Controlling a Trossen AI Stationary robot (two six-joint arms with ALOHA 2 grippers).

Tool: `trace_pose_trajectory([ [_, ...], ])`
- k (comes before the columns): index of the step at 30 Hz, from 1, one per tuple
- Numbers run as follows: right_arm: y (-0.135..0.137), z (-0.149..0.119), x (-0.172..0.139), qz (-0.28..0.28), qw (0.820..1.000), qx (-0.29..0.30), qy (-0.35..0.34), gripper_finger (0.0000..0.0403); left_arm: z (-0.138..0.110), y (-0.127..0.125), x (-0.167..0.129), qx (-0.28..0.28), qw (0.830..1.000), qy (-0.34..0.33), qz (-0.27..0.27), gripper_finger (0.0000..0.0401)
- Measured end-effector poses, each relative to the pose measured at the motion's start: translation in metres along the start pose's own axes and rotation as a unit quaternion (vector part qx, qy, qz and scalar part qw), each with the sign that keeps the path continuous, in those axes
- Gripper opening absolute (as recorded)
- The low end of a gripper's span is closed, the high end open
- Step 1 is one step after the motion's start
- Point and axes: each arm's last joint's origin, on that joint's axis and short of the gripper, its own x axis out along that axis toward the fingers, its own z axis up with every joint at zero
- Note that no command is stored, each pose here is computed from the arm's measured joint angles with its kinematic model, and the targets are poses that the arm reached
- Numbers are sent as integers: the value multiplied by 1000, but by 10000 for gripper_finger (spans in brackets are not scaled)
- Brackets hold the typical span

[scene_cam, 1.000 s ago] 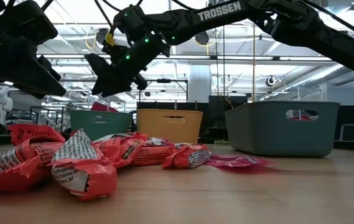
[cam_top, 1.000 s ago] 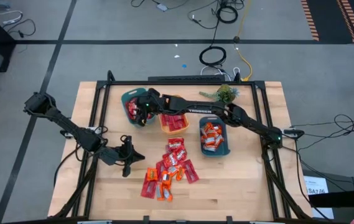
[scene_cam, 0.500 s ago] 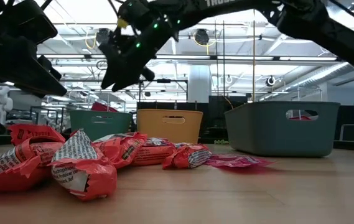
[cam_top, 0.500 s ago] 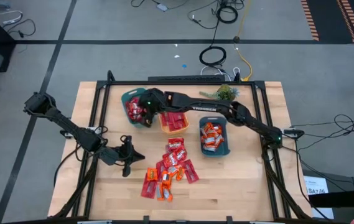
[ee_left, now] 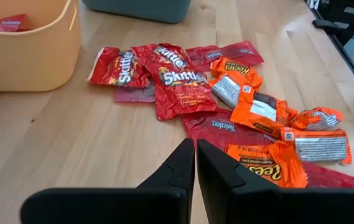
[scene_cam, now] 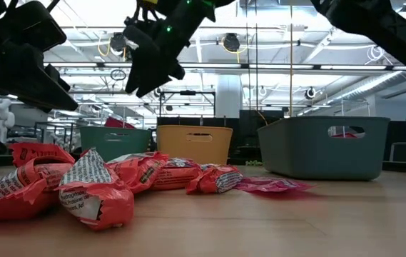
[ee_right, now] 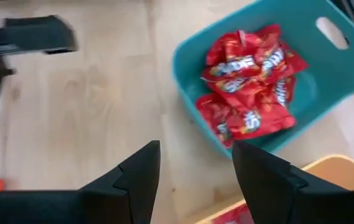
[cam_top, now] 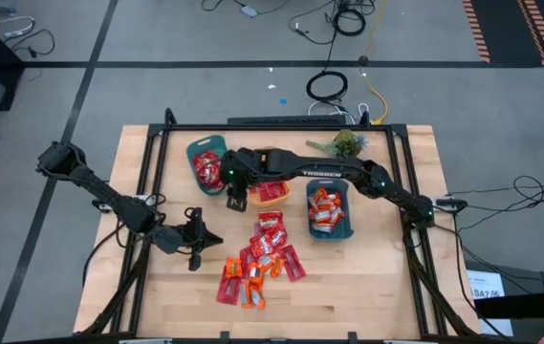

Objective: Sort candy
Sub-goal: Adjust the dark blue bin

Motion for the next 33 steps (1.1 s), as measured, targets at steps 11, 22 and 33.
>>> trace_pose_trajectory([
  [11,33,-3,-45,-32,999,-16,30,192,0,-1,0,-1,1000,4,-12,28],
  [22,94,-32,-75,-116,985,-61,111,192,0,-1,0,0,1000,6,-13,28],
  [33,157,-67,-103,-177,968,-101,149,192,0,-1,0,-1,1000,5,-13,28],
])
